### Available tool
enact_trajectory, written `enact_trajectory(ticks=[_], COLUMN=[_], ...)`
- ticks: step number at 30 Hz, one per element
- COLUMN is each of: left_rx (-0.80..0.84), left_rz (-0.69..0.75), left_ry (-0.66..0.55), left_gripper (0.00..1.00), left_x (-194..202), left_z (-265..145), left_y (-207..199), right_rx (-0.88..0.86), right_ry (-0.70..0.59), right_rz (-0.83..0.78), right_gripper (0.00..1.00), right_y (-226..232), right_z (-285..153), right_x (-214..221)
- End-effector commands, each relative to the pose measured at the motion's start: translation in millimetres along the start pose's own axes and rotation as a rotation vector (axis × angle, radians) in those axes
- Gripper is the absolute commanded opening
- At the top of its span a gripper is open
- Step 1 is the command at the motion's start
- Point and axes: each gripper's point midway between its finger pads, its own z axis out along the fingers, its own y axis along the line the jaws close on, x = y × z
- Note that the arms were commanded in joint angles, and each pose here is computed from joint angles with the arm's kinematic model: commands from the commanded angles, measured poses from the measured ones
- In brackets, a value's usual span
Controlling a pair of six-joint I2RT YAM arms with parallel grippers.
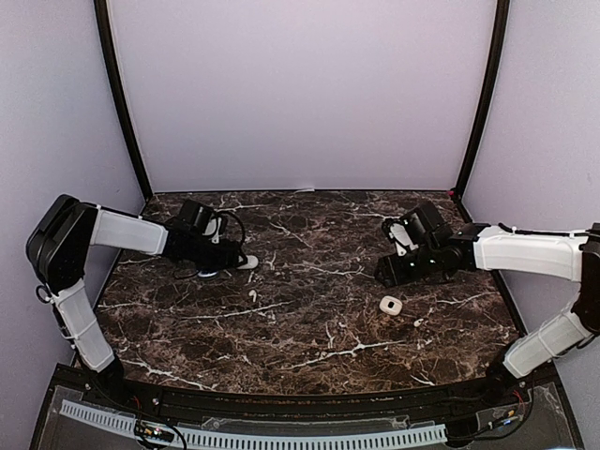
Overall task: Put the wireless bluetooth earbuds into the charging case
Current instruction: Place the charging case with the earbuds at the center of the board.
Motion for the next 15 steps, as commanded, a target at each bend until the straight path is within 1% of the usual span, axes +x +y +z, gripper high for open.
enact_trajectory(ticks=[1,2,4,6,8,11,13,15], left_rx=[-0.079,-0.103,-0.131,-0.114,-0.067,0.005,0.066,0.089], left_rz=[0.061,0.066,0.063,0.036,0.032,0.083,0.148,0.204], left_ry=[-0.061,-0.073,-0.108,-0.119,-0.12,-0.135,-0.108,-0.068], left_gripper=[0.75,0.77,0.83,0.89,0.92,0.97,0.99,0.99], left_x=[-12,-14,-20,-25,-27,-25,-18,-9], left_z=[-36,-42,-55,-67,-73,-75,-68,-58], left_y=[5,7,7,-1,-13,-34,-55,-70], right_rx=[0.09,0.097,0.09,0.057,0.012,-0.06,-0.114,-0.152], right_ry=[0.067,0.073,0.081,0.089,0.105,0.121,0.133,0.149], right_rz=[0.042,0.049,0.06,0.069,0.084,0.097,0.102,0.108], right_gripper=[0.77,0.8,0.8,0.8,0.8,0.8,0.78,0.76], right_y=[-18,-20,-20,-16,-12,-2,6,13], right_z=[-6,-5,-1,5,12,20,23,26], right_x=[23,26,31,35,38,41,43,47])
